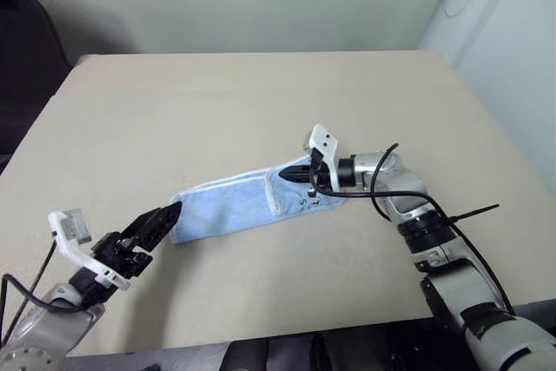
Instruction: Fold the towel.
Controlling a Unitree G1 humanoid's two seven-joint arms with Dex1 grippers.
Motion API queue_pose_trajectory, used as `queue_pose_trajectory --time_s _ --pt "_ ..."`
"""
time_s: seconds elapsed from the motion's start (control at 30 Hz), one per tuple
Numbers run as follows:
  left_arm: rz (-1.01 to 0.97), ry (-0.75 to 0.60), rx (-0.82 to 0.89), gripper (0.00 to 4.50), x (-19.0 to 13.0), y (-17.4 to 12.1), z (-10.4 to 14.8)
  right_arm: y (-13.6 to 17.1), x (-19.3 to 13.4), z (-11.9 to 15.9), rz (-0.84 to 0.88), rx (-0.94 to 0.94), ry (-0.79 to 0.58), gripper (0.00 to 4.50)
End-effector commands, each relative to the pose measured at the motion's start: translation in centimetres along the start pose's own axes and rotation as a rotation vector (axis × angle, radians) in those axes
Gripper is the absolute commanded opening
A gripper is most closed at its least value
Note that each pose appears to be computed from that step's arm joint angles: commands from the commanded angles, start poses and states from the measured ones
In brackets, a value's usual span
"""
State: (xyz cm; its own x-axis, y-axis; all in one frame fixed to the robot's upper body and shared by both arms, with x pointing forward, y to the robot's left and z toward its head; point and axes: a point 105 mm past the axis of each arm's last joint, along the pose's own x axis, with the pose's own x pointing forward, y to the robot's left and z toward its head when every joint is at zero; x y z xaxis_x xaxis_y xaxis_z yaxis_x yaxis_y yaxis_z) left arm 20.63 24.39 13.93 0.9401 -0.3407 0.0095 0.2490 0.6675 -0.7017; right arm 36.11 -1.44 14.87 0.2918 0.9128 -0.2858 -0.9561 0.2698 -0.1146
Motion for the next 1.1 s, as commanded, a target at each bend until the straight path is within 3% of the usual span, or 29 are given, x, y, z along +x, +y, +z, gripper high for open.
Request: queue_pose_trajectory --time_s 0.03,0.2,0.67,0.9,1.1 --pt "0.090 0.055 -0.118 4.48 -0.3 0.1 -1.7 -0.4 0.2 1.4 -0.013 -0.051 -0.044 0.00" --pt "0.211 0.025 -0.259 4.48 0.2 1.8 -2.1 -0.5 0.2 1.7 -0.010 -0.056 -0.062 0.00" --pt "0.358 0.088 -0.307 4.48 4.1 4.8 -3.4 -0.5 -1.0 1.6 -0.026 -0.028 -0.097 0.00" --pt "0.376 0.095 -0.328 4.48 3.2 5.3 -3.8 0.7 0.2 -5.7 -0.045 -0.008 0.106 0.00" --pt "0.375 0.112 -0.347 4.48 2.9 4.8 -4.5 -0.1 0.5 -7.1 -0.097 0.010 0.129 0.00"
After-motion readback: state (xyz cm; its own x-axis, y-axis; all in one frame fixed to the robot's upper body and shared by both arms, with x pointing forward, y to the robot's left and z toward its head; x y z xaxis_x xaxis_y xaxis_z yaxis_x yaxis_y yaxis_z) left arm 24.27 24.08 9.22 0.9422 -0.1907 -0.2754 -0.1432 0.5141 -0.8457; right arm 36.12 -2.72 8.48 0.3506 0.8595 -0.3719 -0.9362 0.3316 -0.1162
